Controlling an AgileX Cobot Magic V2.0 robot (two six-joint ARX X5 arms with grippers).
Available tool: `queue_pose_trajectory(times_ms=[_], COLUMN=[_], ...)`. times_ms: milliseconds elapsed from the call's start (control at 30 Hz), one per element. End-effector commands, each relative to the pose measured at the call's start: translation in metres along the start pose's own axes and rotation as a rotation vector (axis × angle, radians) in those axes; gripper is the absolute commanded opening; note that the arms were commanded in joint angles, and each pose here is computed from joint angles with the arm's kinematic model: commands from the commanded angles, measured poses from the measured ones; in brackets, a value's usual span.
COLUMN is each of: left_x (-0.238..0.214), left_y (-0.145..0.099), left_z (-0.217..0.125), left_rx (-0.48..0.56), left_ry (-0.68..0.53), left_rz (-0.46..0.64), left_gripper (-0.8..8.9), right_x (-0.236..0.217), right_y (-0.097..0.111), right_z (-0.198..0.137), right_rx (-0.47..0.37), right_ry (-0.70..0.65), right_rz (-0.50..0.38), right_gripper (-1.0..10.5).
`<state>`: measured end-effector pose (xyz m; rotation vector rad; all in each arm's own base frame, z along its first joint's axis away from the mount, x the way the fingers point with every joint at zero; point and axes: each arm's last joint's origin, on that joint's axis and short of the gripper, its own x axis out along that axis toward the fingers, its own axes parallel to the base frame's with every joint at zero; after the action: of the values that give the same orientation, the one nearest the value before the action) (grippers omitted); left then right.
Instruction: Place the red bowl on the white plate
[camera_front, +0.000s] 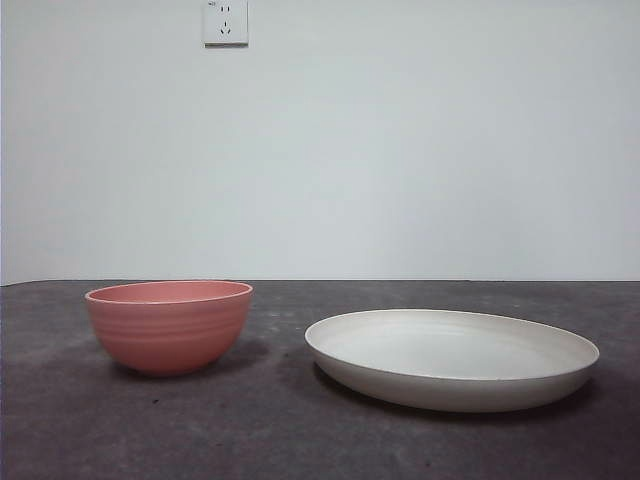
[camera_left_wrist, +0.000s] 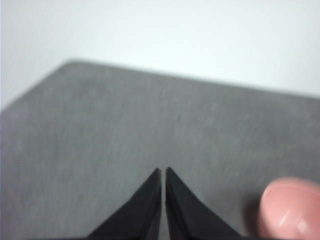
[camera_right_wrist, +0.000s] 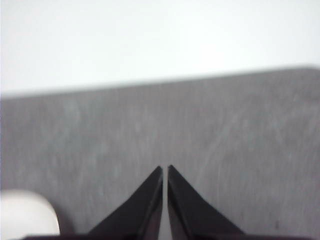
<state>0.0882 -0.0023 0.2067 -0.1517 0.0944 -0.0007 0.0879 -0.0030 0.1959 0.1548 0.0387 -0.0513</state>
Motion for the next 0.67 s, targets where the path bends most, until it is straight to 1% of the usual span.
queue_pose_trajectory(times_ms=[33,100,133,200,267,333,467,567,667], left_x=[-0.007,-0.01,-0.011,-0.012,-0.01,-0.006,0.004,0.011,0.017], left_y=[-0.005,-0.008,-0.01,-0.013,-0.016,-0.02,-0.028,-0.034,-0.041], left_z=[0.032,0.054,0.064,0.087,0.106,0.123,0.15,0.167,0.181], left_rx=[-0.014,-0.007,-0.004,0.001,0.001,0.001,-0.003,-0.008,-0.015], left_ry=[-0.014,-0.009,-0.009,-0.006,0.008,0.034,0.089,0.135,0.185], left_rz=[-0.006,-0.005,-0.005,-0.004,-0.004,-0.021,-0.128,-0.225,-0.32], left_gripper=[0.15,0.15,0.15,0.15,0.15,0.15,0.15,0.15,0.15], right_x=[-0.003,-0.004,-0.005,-0.005,-0.004,-0.002,0.003,0.006,0.011], right_y=[0.003,0.006,0.007,0.012,0.016,0.02,0.028,0.035,0.04], right_z=[0.02,0.037,0.045,0.061,0.077,0.092,0.12,0.138,0.153], right_rx=[0.088,0.123,0.138,0.14,0.141,0.142,0.122,0.085,0.081], right_ry=[-0.039,-0.053,-0.055,-0.044,-0.003,0.049,0.149,0.217,0.274], right_rz=[0.001,0.012,0.031,0.091,0.146,0.178,0.296,0.432,0.512], right_gripper=[0.1,0.1,0.1,0.1,0.1,0.1,0.1,0.1,0.1])
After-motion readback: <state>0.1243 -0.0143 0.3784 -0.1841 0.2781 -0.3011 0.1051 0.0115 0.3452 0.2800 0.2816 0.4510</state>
